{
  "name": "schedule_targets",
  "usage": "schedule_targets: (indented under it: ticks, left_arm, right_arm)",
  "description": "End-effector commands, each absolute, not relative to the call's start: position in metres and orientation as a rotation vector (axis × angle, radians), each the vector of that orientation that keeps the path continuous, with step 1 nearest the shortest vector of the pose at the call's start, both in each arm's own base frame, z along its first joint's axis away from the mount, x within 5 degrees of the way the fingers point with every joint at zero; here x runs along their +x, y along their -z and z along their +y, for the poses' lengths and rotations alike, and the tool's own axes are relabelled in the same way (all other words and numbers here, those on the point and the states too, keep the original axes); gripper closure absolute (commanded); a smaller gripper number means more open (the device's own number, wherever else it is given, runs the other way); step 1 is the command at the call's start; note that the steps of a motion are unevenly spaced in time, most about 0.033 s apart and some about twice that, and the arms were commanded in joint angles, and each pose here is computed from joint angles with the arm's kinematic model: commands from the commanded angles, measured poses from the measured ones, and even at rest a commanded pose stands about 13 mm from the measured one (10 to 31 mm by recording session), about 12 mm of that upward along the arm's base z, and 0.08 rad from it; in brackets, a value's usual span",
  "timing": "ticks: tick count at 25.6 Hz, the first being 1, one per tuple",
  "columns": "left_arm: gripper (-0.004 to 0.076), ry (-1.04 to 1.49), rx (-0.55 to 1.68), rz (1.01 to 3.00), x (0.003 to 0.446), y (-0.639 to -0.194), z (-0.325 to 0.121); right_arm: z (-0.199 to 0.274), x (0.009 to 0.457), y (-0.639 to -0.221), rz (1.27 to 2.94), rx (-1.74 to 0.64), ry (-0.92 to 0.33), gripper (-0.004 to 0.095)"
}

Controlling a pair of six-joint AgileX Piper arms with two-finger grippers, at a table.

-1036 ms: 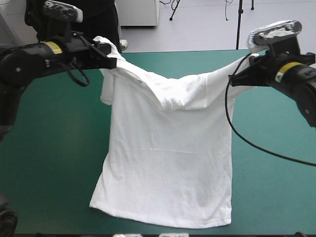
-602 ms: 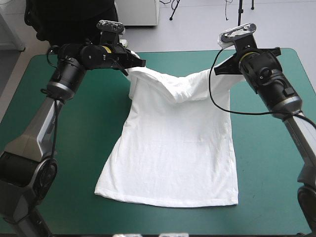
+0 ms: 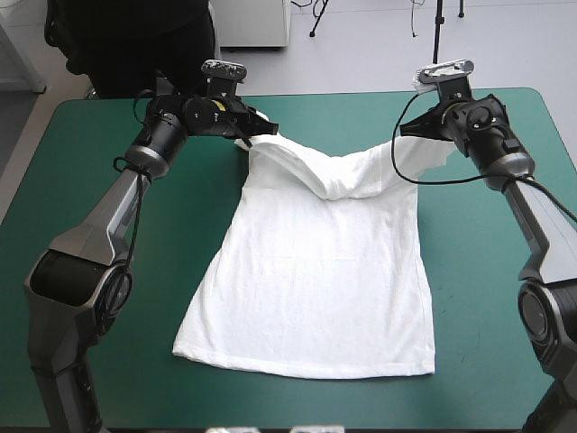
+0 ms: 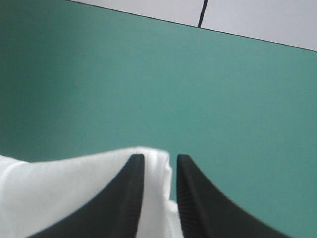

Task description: Fold the cloth

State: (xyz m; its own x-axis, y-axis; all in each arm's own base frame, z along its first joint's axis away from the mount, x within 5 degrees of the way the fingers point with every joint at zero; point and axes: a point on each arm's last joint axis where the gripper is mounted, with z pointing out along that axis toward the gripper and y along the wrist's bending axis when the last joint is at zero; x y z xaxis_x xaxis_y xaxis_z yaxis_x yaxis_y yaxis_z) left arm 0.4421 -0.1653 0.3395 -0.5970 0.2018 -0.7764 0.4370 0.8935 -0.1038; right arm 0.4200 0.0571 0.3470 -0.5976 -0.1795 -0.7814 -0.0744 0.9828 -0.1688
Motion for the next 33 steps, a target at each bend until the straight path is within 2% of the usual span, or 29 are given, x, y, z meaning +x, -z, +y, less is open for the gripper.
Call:
schedule_targets:
  ticks: [1,2,3,7,10,13,17,22,29,33]
  left_arm:
    - [0.0256,0.371,0.453,2.092,0.43,-0.38,-0.161]
    - [0.0198,0.371,0.438,2.105,0.429,-0.382,-0.155]
    - [0.0178,0.366,0.435,2.128,0.426,-0.386,-0.149]
    - [0.0178,0.291,0.449,2.21,0.376,-0.433,-0.122]
    - [0.0178,0.216,0.449,2.253,0.337,-0.461,-0.106]
    - [0.0178,0.228,0.4,2.289,0.287,-0.489,-0.091]
    - [0.0178,0.249,0.363,2.286,0.256,-0.498,-0.082]
    - [0.0178,0.253,0.341,2.382,0.23,-0.471,-0.075]
    - [0.0178,0.282,0.348,2.634,0.209,-0.397,-0.073]
    - [0.0178,0.263,0.353,2.779,0.202,-0.355,-0.071]
  right_arm:
    - [0.043,0.414,-0.387,2.047,-0.161,0.101,0.0326]
    - [0.039,0.413,-0.391,2.053,-0.143,0.091,0.024]
    - [0.033,0.408,-0.401,2.058,-0.11,0.075,0.02]
    - [0.027,0.365,-0.449,2.043,-0.142,0.02,0.021]
    - [0.028,0.329,-0.469,2.085,-0.184,-0.012,0.021]
    - [0.028,0.287,-0.484,2.145,-0.167,-0.075,0.021]
    - [0.029,0.252,-0.487,2.218,-0.13,-0.16,0.0209]
    - [0.03,0.214,-0.489,2.195,-0.127,-0.211,0.021]
    - [0.03,0.172,-0.474,2.195,-0.166,-0.218,0.021]
    - [0.036,0.164,-0.454,2.276,-0.213,-0.24,0.021]
